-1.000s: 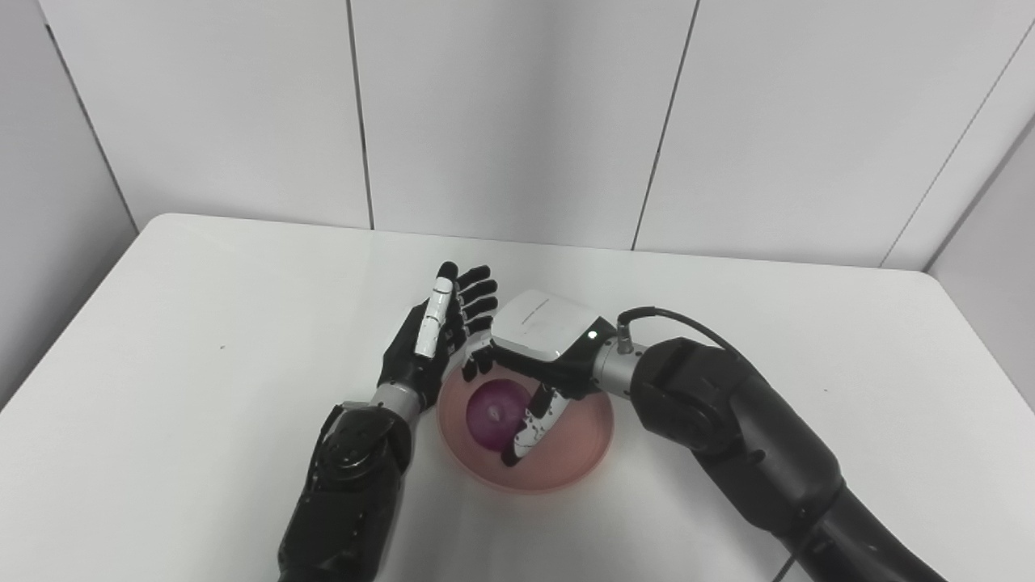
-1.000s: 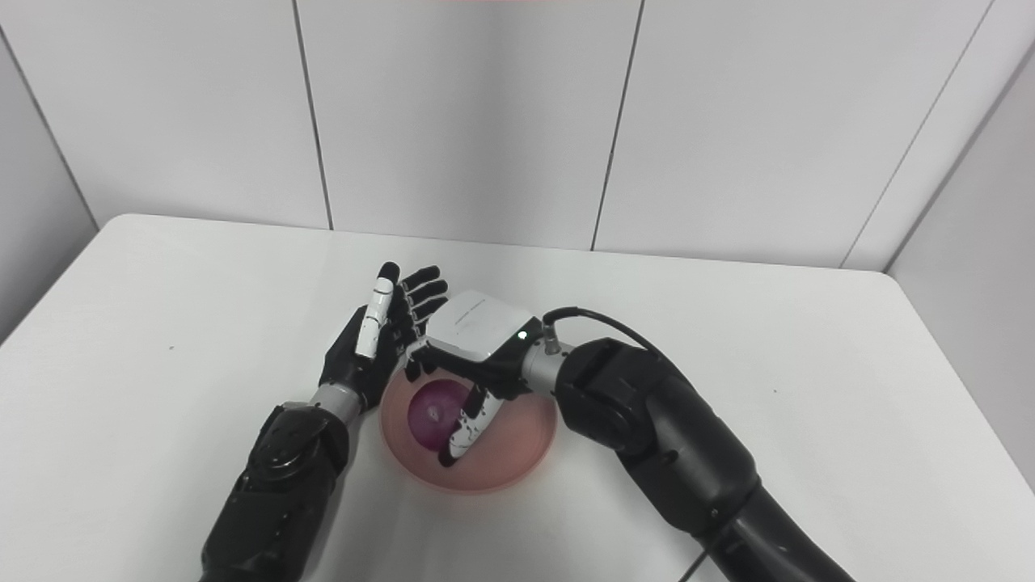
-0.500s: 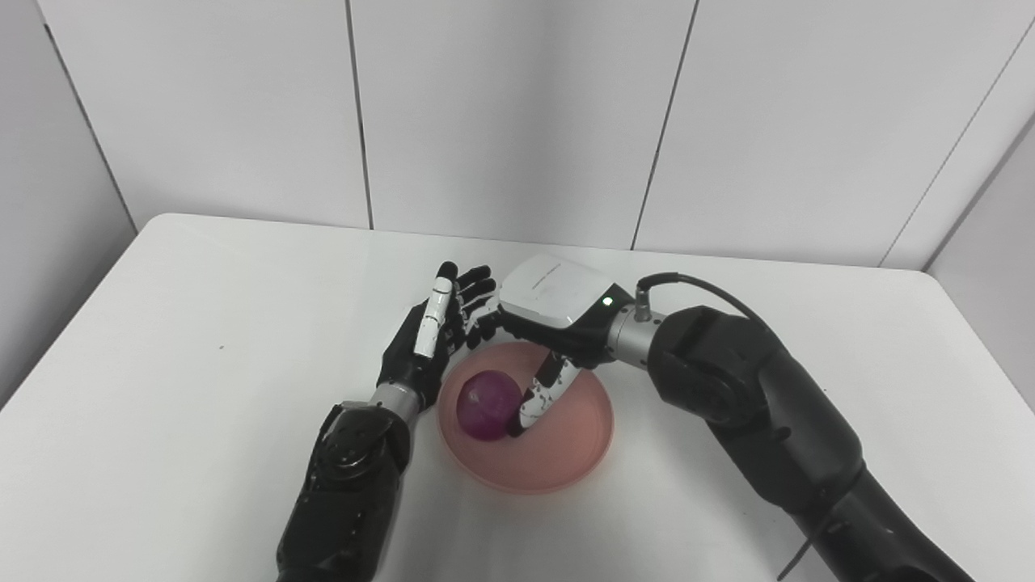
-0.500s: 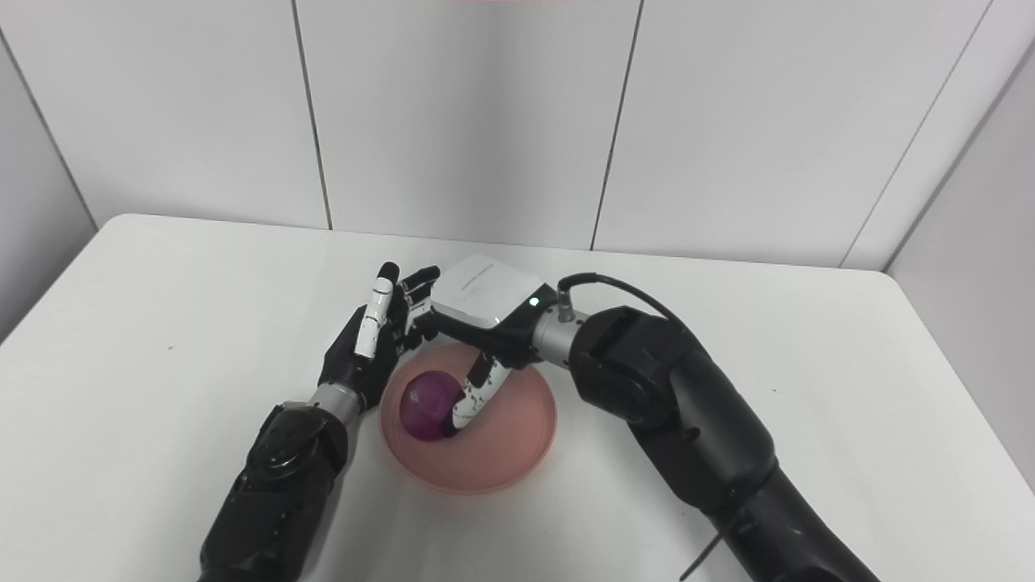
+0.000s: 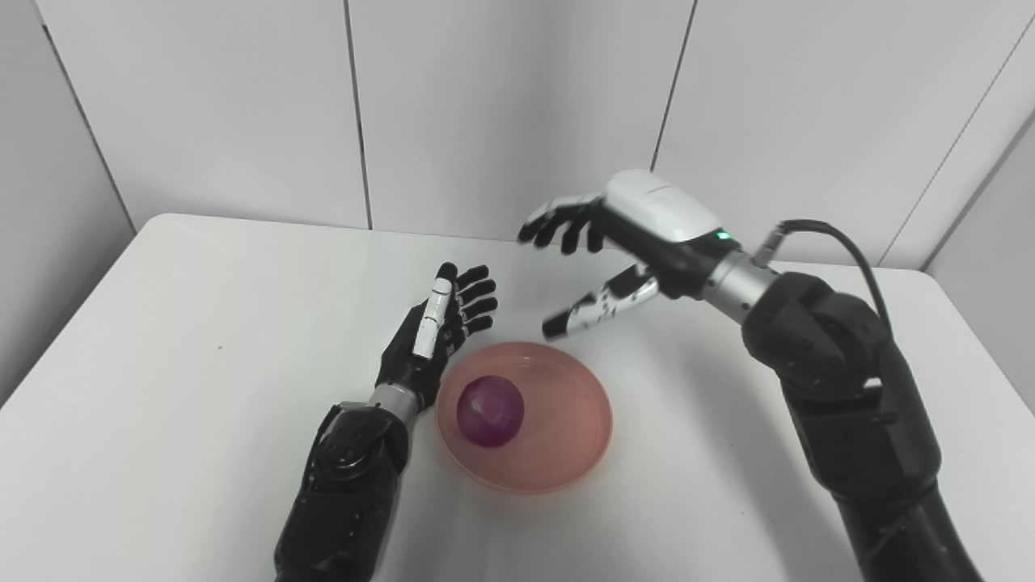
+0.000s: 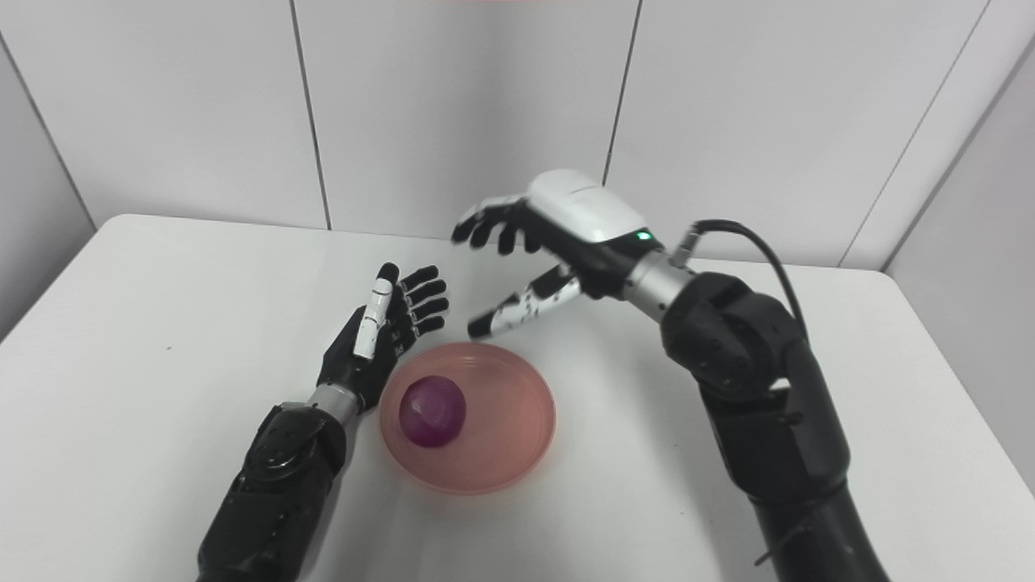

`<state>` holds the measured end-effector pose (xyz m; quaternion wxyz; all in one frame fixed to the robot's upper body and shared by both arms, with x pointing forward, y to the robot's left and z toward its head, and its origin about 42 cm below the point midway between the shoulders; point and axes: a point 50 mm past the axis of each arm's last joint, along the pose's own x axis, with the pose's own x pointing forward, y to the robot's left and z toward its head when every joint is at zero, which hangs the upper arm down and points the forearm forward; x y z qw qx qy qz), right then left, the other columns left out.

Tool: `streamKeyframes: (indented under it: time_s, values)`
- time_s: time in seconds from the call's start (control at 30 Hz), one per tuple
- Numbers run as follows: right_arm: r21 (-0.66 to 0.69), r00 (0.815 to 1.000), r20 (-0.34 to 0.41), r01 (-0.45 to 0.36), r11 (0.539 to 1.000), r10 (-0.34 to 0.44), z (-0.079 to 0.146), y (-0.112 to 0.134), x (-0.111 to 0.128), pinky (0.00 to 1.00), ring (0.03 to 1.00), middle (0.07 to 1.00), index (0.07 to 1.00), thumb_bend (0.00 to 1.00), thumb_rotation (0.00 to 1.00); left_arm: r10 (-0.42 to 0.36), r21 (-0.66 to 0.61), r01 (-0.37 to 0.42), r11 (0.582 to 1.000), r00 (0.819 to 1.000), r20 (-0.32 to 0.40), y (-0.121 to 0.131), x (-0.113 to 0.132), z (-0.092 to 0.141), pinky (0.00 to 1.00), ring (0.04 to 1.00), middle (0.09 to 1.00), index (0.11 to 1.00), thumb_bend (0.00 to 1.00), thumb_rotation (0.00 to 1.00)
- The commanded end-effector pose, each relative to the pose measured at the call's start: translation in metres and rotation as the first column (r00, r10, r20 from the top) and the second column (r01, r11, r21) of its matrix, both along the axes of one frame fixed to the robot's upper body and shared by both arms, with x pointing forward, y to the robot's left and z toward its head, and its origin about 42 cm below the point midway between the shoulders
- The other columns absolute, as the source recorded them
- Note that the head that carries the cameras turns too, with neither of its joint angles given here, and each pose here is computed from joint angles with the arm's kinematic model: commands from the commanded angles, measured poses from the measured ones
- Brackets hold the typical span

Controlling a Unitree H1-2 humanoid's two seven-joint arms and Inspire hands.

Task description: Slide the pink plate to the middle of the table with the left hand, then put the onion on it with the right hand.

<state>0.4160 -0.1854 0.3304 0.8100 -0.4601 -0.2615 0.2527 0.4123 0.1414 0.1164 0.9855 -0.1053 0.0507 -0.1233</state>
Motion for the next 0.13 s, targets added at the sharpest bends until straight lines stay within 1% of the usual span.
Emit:
streamKeyframes:
  time_s: [0.0, 0.03, 0.1]
  values:
    - [0.218, 0.997, -0.066, 0.057, 0.974, -0.044, -0.003, -0.005, 0.008, 0.54, 0.644, 0.706, 0.759, 0.89, 0.80, 0.012, 0.032, -0.006, 0.999, 0.983, -0.182, 0.006, -0.024, -0.044, 0.82, 0.827, 0.839, 0.785, 0.62, 0.95]
    - [0.316, 0.992, -0.114, 0.093, 0.944, -0.060, -0.016, -0.009, 0.012, 0.56, 0.659, 0.715, 0.770, 0.89, 0.82, 0.012, 0.031, -0.007, 0.999, 0.983, -0.182, 0.007, -0.024, -0.043, 0.82, 0.827, 0.838, 0.787, 0.62, 0.95]
    - [0.426, 0.982, -0.173, 0.142, 0.894, -0.074, -0.032, -0.013, 0.016, 0.63, 0.705, 0.749, 0.806, 0.92, 0.91, 0.012, 0.030, -0.006, 1.000, 0.983, -0.182, 0.008, -0.024, -0.042, 0.82, 0.832, 0.842, 0.792, 0.62, 0.95]
